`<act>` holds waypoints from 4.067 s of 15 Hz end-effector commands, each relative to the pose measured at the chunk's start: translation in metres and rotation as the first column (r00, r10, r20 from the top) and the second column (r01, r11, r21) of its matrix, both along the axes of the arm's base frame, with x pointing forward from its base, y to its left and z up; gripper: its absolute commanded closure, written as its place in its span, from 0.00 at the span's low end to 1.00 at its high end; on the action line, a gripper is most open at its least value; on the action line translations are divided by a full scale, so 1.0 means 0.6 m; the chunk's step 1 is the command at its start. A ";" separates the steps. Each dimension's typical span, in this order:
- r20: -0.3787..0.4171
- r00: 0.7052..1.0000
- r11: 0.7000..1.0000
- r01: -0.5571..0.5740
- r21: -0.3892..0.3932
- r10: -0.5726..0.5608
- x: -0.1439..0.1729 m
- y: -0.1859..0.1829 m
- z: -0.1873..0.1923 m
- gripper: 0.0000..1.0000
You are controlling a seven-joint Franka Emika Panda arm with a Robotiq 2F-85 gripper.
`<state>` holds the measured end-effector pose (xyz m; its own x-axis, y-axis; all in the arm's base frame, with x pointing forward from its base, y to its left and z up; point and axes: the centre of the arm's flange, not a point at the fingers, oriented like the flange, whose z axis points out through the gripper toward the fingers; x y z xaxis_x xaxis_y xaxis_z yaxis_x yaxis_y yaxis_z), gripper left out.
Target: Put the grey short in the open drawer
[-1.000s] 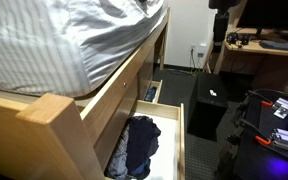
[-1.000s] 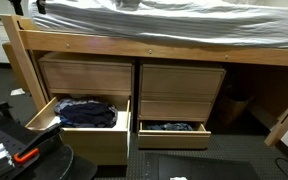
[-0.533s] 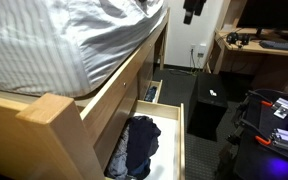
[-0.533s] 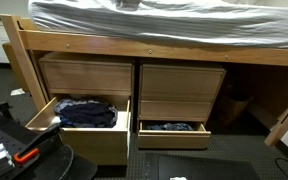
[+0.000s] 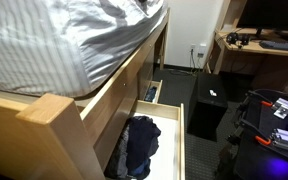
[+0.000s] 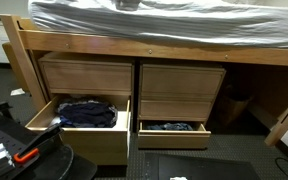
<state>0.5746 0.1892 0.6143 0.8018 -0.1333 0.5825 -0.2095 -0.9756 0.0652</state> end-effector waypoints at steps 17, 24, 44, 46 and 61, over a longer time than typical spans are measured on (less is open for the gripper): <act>0.157 0.974 0.799 0.036 0.601 -0.163 0.188 -0.301 0.116 0.00; 0.183 0.966 0.802 0.037 0.596 -0.180 0.177 -0.280 0.102 0.00; -0.111 0.986 0.771 0.169 0.614 -0.128 0.270 -0.288 -0.063 0.00; -0.119 0.985 0.768 0.174 0.616 -0.128 0.273 -0.284 -0.080 0.00; 0.040 0.988 0.794 0.097 0.600 -0.151 0.305 -0.214 -0.123 0.00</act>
<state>0.7576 0.0606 0.5403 0.7078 -0.5697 0.4177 -0.3094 -0.7815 -0.5417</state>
